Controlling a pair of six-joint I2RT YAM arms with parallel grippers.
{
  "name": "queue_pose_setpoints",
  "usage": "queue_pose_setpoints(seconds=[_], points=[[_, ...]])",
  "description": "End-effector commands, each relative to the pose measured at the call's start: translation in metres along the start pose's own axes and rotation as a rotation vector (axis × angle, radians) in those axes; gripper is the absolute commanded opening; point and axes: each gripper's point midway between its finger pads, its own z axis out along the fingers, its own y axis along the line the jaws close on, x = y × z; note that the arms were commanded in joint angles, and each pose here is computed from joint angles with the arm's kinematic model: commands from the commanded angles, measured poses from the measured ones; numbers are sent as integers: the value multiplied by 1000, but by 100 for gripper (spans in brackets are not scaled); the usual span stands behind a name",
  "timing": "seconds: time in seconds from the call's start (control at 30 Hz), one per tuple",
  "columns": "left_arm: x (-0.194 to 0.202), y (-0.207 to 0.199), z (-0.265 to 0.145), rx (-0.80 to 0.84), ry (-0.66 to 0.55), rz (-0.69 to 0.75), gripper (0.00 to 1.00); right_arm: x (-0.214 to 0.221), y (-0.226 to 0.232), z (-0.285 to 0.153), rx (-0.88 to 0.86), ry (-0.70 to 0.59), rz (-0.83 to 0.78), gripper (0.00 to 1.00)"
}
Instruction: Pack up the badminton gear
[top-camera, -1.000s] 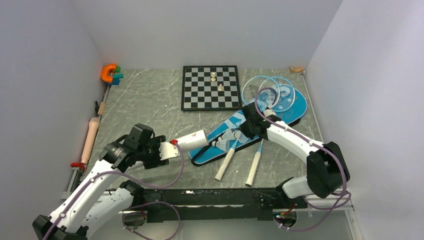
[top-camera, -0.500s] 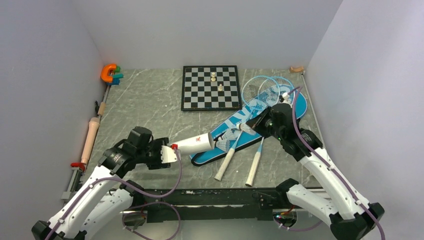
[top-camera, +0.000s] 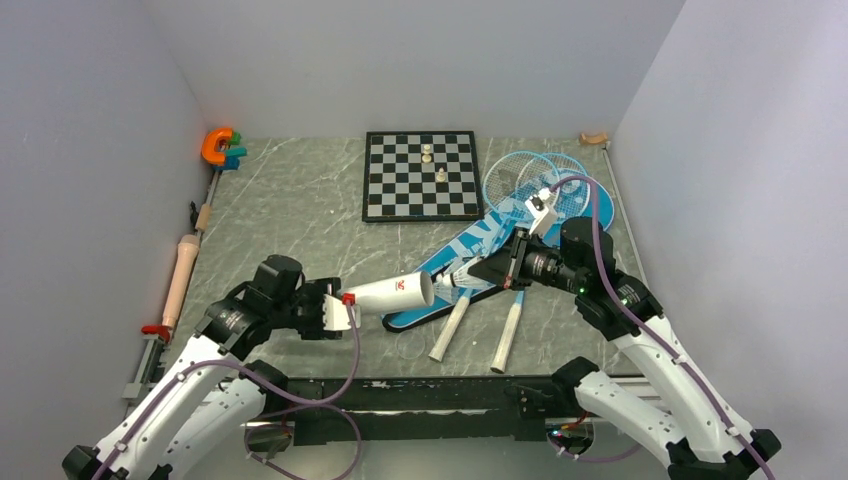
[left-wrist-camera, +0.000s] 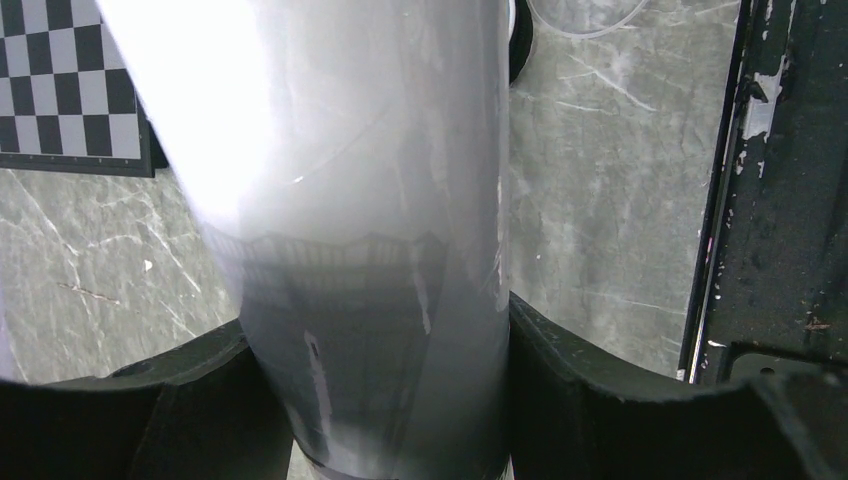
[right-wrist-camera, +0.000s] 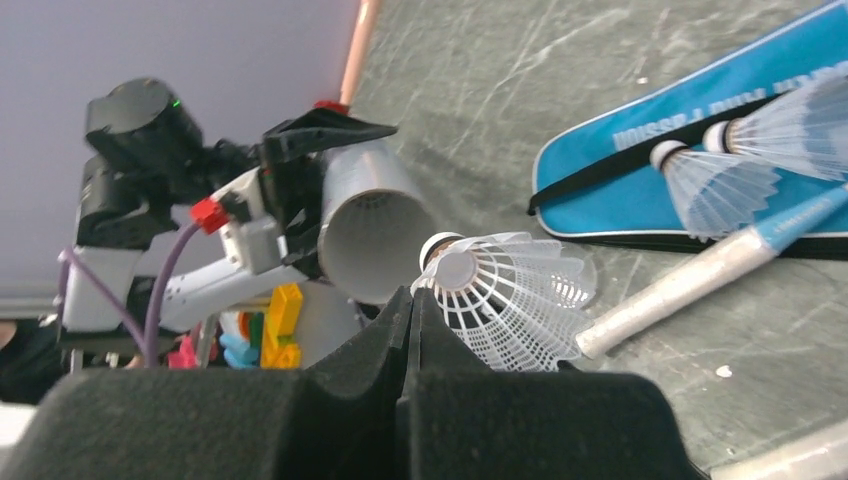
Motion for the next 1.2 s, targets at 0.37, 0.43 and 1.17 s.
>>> queue_pose_setpoints(seconds=[0.37, 0.43, 1.17], points=[[-25, 16, -3, -35, -86, 31, 61, 17, 86, 29, -219, 54, -112, 0], [-24, 15, -3, -37, -86, 29, 61, 18, 89, 33, -233, 50, -103, 0], [-31, 14, -8, -35, -111, -1, 57, -2, 93, -2, -253, -72, -69, 55]])
